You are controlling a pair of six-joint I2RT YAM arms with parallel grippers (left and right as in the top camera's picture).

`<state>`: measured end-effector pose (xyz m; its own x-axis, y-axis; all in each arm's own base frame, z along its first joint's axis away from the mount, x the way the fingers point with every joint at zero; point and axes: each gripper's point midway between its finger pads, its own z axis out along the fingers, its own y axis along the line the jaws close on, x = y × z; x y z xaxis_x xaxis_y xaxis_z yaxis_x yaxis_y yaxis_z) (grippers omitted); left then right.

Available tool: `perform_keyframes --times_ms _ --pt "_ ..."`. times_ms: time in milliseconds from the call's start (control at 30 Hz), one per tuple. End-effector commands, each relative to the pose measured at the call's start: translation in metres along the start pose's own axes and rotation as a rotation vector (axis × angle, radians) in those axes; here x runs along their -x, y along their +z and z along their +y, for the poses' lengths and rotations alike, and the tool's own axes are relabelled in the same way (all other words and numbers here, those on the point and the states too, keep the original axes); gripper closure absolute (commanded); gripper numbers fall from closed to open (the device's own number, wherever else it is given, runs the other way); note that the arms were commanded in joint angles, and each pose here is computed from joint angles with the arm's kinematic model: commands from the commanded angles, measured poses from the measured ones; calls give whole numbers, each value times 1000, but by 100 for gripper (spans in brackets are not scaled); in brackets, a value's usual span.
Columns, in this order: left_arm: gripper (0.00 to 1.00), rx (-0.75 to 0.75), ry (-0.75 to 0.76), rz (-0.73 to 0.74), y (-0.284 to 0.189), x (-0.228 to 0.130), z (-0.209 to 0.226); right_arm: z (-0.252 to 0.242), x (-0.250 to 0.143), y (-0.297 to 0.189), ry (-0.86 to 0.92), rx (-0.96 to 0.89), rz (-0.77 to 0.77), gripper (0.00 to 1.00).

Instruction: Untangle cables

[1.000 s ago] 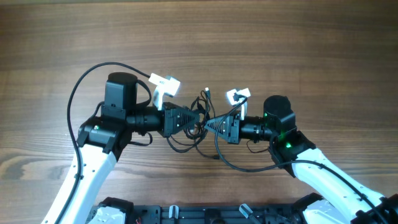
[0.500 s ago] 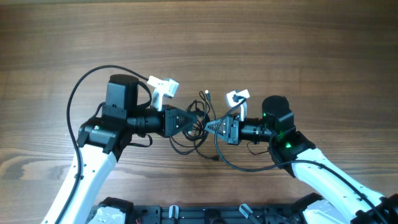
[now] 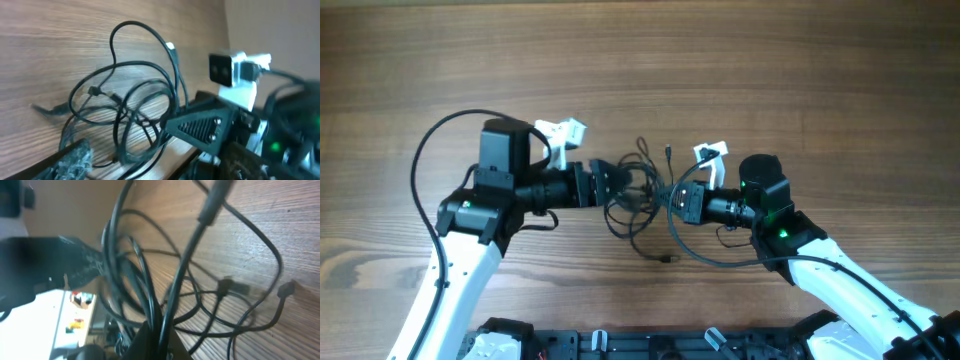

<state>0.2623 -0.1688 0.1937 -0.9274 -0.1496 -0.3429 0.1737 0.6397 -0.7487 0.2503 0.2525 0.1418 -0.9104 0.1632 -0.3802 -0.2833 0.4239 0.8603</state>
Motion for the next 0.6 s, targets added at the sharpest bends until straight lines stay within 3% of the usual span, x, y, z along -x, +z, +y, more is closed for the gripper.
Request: perform_keyframes --times_ms 0,167,333,467,567 --pt "24 22 -169 -35 -5 7 -1 -4 5 1 70 -16 -26 96" --pt "34 38 -205 10 4 -7 -7 -4 5 1 88 -15 -25 96" --pt "32 189 -299 -27 10 -13 11 -4 5 1 93 -15 -26 96" --pt "34 289 -240 -61 14 -13 23 -3 4 1 93 -11 -21 96" --pt "42 386 -180 -84 18 -10 38 -1 2 1 95 -2 -9 96"
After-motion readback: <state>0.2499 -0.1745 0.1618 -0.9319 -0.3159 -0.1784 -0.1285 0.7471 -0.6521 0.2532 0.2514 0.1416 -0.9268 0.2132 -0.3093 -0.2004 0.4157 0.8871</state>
